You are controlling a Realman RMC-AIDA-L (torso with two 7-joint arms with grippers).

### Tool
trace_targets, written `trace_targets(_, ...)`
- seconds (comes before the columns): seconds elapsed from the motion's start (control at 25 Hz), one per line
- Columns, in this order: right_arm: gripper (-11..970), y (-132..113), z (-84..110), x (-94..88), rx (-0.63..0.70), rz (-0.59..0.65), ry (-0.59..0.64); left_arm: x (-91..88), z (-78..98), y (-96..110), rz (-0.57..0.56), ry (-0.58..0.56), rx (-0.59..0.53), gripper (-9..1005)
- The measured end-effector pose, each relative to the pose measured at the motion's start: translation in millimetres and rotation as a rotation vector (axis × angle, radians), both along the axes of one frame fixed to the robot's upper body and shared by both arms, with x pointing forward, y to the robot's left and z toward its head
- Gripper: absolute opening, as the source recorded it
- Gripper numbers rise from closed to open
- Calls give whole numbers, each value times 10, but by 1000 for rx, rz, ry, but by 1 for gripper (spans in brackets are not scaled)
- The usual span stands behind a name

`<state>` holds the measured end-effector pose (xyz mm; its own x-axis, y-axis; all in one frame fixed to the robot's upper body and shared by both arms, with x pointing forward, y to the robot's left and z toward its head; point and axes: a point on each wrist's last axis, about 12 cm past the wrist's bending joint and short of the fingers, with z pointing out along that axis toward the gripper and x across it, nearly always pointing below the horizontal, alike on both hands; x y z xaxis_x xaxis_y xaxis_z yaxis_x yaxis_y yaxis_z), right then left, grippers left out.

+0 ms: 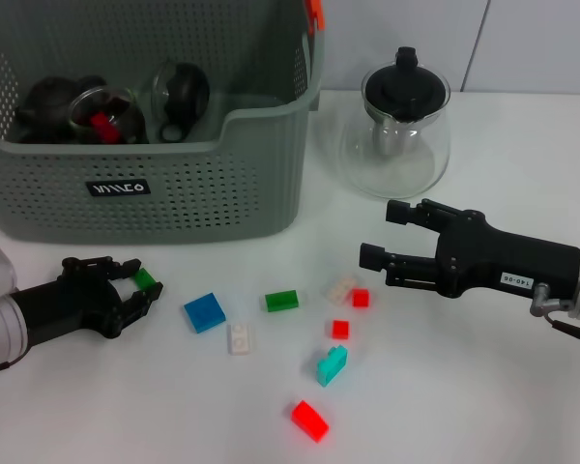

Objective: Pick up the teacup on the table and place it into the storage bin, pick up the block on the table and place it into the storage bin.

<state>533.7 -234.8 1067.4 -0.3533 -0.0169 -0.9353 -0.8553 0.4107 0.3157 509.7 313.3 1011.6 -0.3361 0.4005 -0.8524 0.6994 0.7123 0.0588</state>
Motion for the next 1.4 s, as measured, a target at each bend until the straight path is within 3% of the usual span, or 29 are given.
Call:
trace_targets(0.08, 942, -3, -1, -2, 0, -1, 0, 2, 2, 3, 6, 3, -4, 396)
trace_targets(0.4, 943, -7, 2, -2, 2, -2, -1, 5, 90, 67, 26, 27, -46, 396)
trace_targets(0.56, 944, -12, 4, 0, 1, -3, -1, -78, 279, 133, -38, 25, -124, 396)
trace_targets(0.6, 944, -13, 4, 1, 1, -3, -2, -152, 477, 204, -108, 19, -189, 396)
trace_targets(0.8, 944, -9, 9, 5, 1, -1, -4, -249, 825, 321, -223, -18, -312, 396)
trace_targets(1.04, 945, 22, 13, 9, 4, 5, -10, -229, 1191, 398, -300, -79, -471, 396)
trace_targets(1.4, 945, 39, 5, -1, 8, 5, -7, 23, 1643, 600, -126, -200, -736, 395)
